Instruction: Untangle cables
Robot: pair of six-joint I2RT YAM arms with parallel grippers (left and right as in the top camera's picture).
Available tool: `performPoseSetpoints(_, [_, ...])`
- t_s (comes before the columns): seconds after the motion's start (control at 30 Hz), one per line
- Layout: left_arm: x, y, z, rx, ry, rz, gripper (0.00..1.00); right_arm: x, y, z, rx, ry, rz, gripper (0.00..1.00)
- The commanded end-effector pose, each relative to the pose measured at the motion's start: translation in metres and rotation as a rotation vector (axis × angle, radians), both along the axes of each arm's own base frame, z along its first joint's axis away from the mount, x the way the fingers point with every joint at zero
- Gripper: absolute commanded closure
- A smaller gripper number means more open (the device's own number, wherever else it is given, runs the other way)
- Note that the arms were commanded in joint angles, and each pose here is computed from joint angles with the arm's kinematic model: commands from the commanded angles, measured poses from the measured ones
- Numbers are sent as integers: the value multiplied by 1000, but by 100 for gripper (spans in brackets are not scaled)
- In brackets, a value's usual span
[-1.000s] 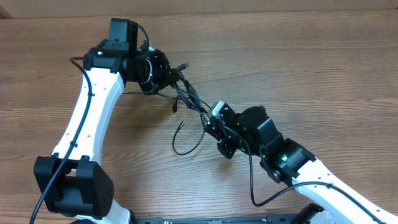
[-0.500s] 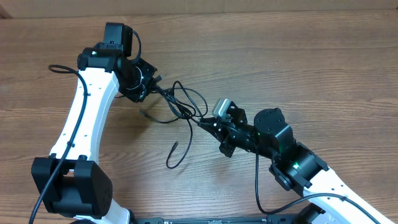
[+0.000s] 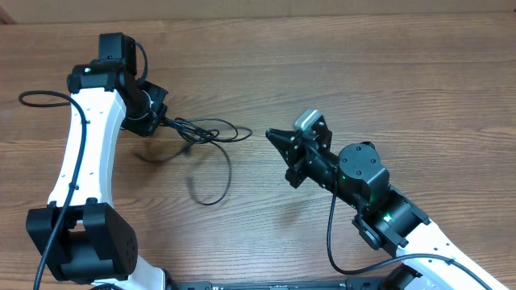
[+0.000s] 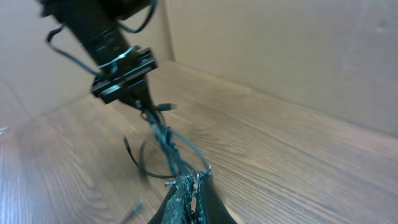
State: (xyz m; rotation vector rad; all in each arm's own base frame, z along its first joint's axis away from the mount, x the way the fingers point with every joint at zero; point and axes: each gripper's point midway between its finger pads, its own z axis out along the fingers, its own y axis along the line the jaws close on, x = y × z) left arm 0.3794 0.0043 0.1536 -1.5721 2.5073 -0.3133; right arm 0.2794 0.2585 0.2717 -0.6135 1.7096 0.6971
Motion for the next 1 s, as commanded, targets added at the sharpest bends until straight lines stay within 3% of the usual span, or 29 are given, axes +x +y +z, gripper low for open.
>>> performPoseSetpoints(0.0, [3,-1,2,-1,-11,2,96,6,-10,1,31,42,-82,96])
performPoseSetpoints(0.13, [10,-23,7,-121,-48,-41,96,5,-11,-13,-8,81,-83,96])
performPoseSetpoints(0.33, [22,-81,36,-400,-200,-317,96,7,-9,-34,-95,91,-68,87])
performPoseSetpoints(0.57, [14,-110,44,-468,-220,-444,96,17,-1,-71,-211,110,-43,62])
performPoseSetpoints(0.87, [8,-141,45,-475,-220,-522,96,16,14,-78,-190,119,25,63])
performPoseSetpoints(0.9, [8,-142,45,-475,-219,-524,96,17,14,-80,-193,122,25,66])
performPoseSetpoints(0.93, [7,-145,45,-476,-218,-531,96,17,14,-81,-195,125,25,78])
performPoseSetpoints(0.97, [7,-145,45,-476,-219,-533,96,17,14,-81,-195,125,25,82])
